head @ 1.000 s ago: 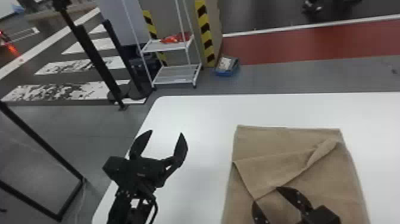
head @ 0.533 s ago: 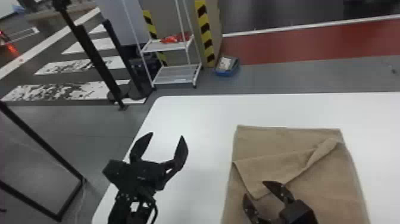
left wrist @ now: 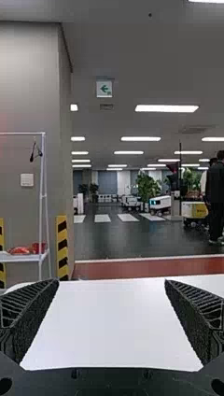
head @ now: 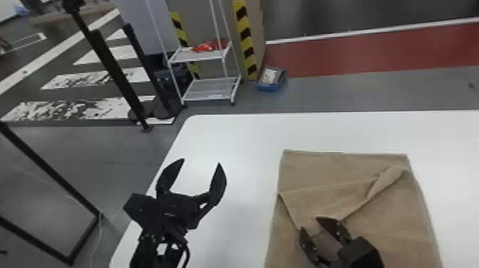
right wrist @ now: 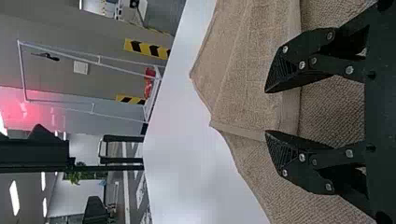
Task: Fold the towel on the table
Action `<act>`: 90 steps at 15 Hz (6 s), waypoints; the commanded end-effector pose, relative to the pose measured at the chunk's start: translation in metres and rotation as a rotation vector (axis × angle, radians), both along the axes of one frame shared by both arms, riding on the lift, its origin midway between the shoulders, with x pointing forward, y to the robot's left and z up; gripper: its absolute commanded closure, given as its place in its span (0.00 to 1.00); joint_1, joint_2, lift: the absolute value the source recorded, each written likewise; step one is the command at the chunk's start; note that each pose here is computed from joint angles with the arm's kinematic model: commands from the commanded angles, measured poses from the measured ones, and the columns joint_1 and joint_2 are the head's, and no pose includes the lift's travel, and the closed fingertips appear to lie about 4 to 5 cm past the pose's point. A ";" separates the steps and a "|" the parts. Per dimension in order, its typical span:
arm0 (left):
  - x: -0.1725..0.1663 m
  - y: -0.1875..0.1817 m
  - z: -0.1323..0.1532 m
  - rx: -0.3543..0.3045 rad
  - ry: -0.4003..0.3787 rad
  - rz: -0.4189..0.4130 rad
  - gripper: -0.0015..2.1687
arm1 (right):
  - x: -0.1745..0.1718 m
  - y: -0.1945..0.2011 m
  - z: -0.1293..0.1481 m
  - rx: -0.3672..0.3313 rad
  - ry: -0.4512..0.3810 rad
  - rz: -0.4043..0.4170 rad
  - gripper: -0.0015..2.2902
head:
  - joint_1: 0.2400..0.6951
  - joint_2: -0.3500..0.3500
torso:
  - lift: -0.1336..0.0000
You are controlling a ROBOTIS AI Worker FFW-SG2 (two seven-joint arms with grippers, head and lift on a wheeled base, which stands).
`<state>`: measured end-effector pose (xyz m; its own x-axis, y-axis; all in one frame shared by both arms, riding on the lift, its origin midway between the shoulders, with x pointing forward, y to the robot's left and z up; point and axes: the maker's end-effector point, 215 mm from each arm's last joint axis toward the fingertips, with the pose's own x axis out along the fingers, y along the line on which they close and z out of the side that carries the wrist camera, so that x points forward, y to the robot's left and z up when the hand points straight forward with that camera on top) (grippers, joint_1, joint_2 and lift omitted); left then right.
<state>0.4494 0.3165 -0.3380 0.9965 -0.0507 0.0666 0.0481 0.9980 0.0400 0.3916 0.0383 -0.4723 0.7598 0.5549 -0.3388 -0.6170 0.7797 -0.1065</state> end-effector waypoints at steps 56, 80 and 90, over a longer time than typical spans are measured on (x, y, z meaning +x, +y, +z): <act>0.018 -0.030 0.007 0.030 -0.012 -0.041 0.01 | 0.050 -0.438 0.118 0.143 -0.223 -0.678 0.57 | 1.00 0.42 | 0.15; 0.089 -0.222 -0.120 -0.010 0.336 -0.486 0.18 | 0.097 -0.412 0.094 0.116 -0.149 -0.608 0.57 | 1.00 0.07 | 0.15; 0.085 -0.176 -0.147 0.009 0.405 -0.414 0.18 | 0.093 -0.411 0.096 0.111 -0.156 -0.596 0.57 | 1.00 0.14 | 0.15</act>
